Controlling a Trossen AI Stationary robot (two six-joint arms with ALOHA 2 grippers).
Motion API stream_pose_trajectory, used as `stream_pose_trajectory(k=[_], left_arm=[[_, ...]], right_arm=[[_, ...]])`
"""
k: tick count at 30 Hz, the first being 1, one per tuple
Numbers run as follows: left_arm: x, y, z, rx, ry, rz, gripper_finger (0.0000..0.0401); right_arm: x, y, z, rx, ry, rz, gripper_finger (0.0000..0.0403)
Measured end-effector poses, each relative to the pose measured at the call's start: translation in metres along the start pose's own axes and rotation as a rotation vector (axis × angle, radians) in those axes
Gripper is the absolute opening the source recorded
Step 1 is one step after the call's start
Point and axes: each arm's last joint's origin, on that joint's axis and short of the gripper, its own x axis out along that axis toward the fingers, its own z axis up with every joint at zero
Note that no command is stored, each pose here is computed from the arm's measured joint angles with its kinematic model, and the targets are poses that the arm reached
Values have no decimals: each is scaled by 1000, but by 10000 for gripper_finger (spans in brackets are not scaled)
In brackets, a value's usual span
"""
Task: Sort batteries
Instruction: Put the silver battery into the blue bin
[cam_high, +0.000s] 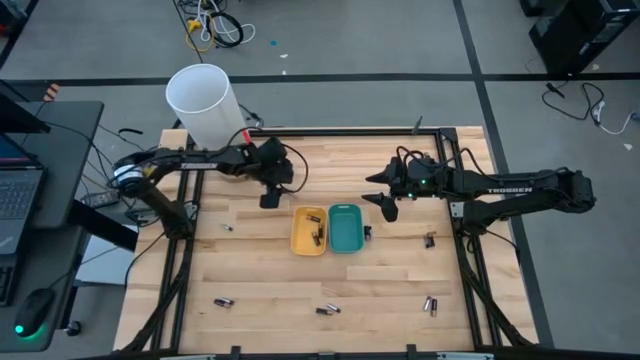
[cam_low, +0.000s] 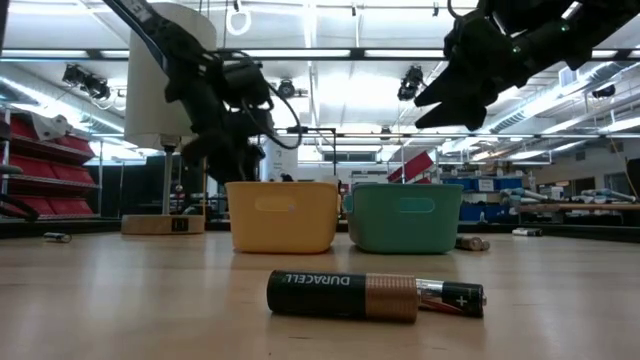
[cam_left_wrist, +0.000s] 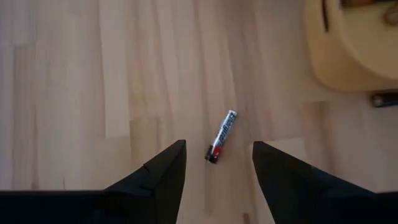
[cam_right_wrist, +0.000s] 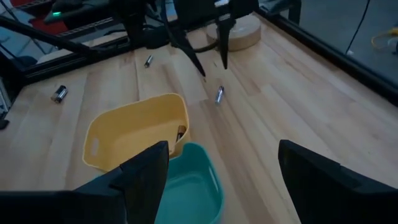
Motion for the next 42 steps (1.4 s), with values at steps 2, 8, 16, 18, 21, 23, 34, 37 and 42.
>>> stream_pose_trajectory(k=[2,8,16,18,21,23,34,37,42], left_arm=[[9,1,-2,6,13,-8,201],[34,1,-11,48,74,-49,201],[48,1,-16,23,100,-89,186],[48,1,-16,13,101,-90,171],[48,0,-16,0,97,-97,138],[48,0,-16,-16,94,-102,112],[42,9,-3,-239,91,-62,40],[25,18,17,-306,39,-36,44],[0,27,51,-365,-7,-27,44]], right_arm=[[0,0,-1,15,10,-1,288],[0,1,-3,47,26,-1,284],[0,1,-3,48,27,-1,282],[0,1,-3,48,27,-1,279],[0,1,-3,49,27,-2,275],[0,0,-3,48,27,-2,273],[0,0,-3,65,27,-2,267],[0,1,-3,70,28,0,268],[0,2,-4,110,39,6,266]])
